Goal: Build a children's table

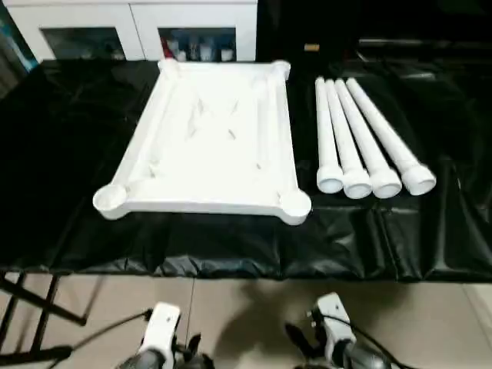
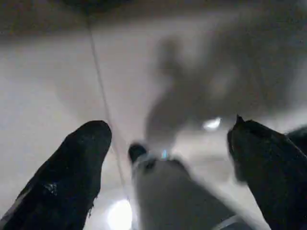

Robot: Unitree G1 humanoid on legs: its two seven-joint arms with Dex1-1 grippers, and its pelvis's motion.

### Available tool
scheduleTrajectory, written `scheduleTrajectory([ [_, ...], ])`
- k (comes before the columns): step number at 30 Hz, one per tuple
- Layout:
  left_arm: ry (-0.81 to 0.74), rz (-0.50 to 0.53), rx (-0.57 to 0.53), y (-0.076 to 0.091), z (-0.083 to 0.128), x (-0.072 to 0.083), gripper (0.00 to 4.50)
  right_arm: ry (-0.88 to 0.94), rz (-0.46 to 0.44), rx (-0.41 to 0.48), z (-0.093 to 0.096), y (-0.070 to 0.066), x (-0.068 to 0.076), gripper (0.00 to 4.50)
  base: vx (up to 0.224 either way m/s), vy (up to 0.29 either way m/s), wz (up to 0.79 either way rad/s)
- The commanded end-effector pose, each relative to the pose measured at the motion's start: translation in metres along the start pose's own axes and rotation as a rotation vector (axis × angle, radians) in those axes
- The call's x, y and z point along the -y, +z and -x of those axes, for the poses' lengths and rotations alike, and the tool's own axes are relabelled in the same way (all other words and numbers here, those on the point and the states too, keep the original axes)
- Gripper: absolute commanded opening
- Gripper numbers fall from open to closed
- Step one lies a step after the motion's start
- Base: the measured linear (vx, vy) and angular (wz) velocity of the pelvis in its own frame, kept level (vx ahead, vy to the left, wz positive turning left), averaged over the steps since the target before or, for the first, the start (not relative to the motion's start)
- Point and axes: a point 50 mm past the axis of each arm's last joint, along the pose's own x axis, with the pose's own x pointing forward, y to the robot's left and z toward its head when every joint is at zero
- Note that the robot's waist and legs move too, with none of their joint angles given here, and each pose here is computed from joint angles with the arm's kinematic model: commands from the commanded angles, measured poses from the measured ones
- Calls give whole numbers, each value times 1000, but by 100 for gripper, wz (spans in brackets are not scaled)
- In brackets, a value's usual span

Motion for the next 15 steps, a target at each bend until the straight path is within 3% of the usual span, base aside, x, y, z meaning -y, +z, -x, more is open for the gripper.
scheduleTrajectory([
  [1,-18,-41,42,9,-1,3,450,29,44,23,-4,10,-4,447,0,0,0],
  [4,-81,-40,49,17,-3,9,450,76,83,37,-10,20,-11,447,0,0,0],
  [6,-203,-46,42,22,-3,17,450,169,137,43,-14,27,-23,447,0,0,0],
  [8,-316,-124,44,28,2,21,450,347,212,76,-15,36,-41,447,0,0,0],
  [15,-433,-168,66,36,14,13,450,523,303,123,-7,49,-53,447,27,3,-2],
])
